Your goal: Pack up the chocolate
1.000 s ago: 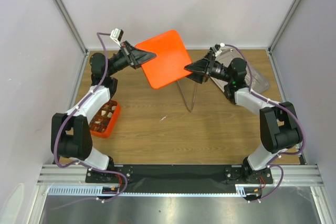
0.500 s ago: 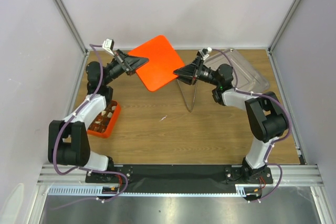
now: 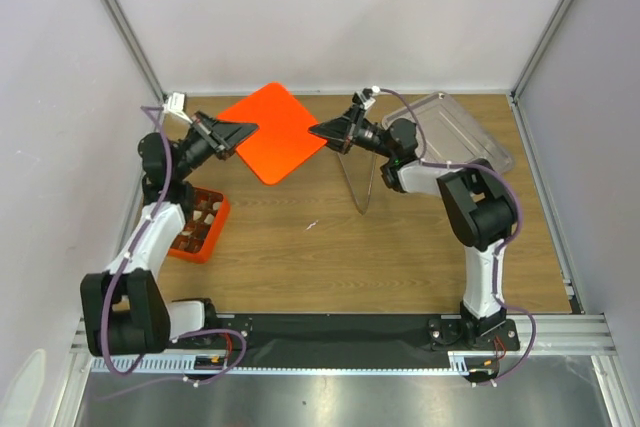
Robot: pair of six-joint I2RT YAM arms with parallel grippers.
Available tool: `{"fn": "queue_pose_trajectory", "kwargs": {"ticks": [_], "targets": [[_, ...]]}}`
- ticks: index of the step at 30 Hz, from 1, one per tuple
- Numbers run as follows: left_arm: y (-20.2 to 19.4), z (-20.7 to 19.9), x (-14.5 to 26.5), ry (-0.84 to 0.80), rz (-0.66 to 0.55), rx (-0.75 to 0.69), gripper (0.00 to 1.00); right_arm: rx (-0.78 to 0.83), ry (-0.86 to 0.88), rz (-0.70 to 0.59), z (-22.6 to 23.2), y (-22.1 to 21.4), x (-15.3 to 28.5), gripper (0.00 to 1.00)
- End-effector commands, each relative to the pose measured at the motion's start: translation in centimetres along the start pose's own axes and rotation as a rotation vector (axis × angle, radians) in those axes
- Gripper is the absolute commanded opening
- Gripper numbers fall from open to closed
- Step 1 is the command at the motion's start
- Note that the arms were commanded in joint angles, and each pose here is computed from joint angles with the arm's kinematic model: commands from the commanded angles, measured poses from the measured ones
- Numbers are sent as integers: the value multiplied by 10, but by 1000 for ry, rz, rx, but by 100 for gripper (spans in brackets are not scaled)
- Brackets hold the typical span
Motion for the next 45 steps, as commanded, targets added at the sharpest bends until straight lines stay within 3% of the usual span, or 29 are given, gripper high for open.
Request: {"fn": "queue_pose_trajectory", "kwargs": {"ticks": [1,4,5,8,10,13,18,23,27,34,45], "targets": [[4,1,21,81,-33,-74,13,17,62,13,6,-3,-23,8],[14,9,48,204,-116,-88,51,-4,75,49,-4,-10,-38,0],[19,9,55,239,-142,-92,70,-13,85,64,-5,-12,-42,0],[35,15,87,420,-254,-94,79,-16,120,108,-12,-19,-59,0],[43,35,121,685,-367,-39,87,-38,90,133,-33,-23,-70,0],[58,38,159,917,-502,-36,95,-54,82,189,-54,-33,-89,0],[77,36,197,1112,-631,-27,100,-56,105,265,-69,-45,-116,0],[93,42,237,1410,-827,-11,100,-57,5,351,-107,-66,-140,0],[93,52,252,1486,-918,3,100,-54,-47,392,-131,-85,-157,0],[82,90,259,1554,-941,107,99,-40,-125,411,-166,-112,-177,0],[93,113,270,1678,-887,66,98,-15,-166,398,-175,-118,-188,0]]}}
Point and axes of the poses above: each gripper's point midway between its finger pads, its own x axis back along the fingers, its own z axis along the line the jaws close on, y = z × x, the point moved 5 cm from there along x, back along the fingers
